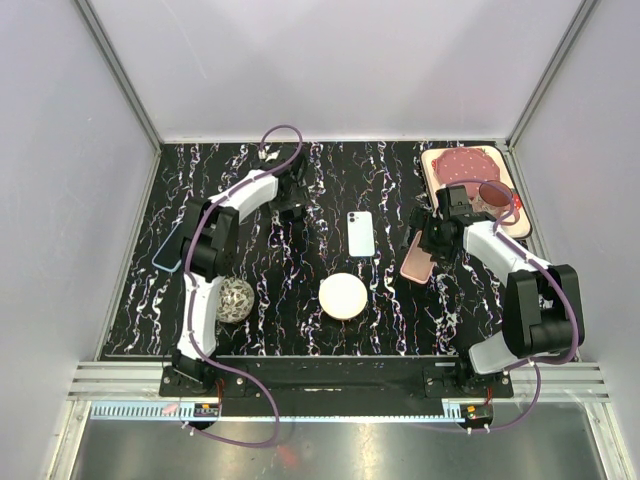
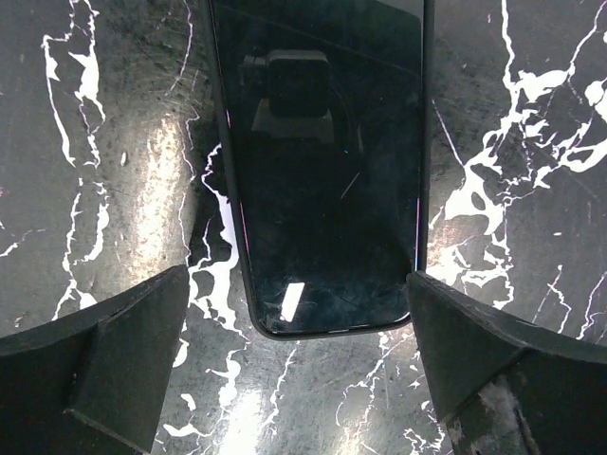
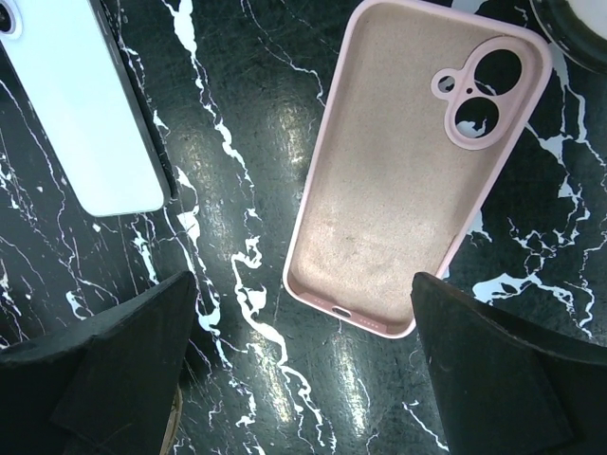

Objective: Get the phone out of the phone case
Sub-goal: Pick up the phone at the center of the board.

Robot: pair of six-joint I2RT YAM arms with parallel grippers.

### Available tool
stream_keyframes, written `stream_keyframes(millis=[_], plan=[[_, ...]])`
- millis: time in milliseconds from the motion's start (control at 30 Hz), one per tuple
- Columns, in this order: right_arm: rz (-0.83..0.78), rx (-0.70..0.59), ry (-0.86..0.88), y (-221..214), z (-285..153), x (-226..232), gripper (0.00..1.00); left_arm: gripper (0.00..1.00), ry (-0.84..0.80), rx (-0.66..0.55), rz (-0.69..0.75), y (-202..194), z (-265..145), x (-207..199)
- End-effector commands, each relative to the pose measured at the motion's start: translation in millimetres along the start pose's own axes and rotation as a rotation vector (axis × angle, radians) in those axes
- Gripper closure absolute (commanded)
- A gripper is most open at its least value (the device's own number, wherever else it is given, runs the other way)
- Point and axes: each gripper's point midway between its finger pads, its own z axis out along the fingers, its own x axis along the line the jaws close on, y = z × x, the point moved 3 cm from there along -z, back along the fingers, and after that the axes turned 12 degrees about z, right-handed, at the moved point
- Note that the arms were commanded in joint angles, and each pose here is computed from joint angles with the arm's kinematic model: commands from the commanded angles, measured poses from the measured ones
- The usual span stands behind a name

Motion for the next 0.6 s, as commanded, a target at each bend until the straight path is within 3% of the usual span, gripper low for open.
stream_keyframes(millis=[0,267,567], plan=[[-0.026,-0.002,0.054,5,-2,13,0.0,0.01,-0.037,-0.032,-0.05,19,-6,-11],[-0.033,0.009,0.065,5,-1,15,0.0,0.01,-0.058,0.017,-0.074,11,2,-19],[-0.032,0.027,0.062,-1,4,12,0.0,0.01,-0.089,-0.06,-0.117,22,-20,-16]])
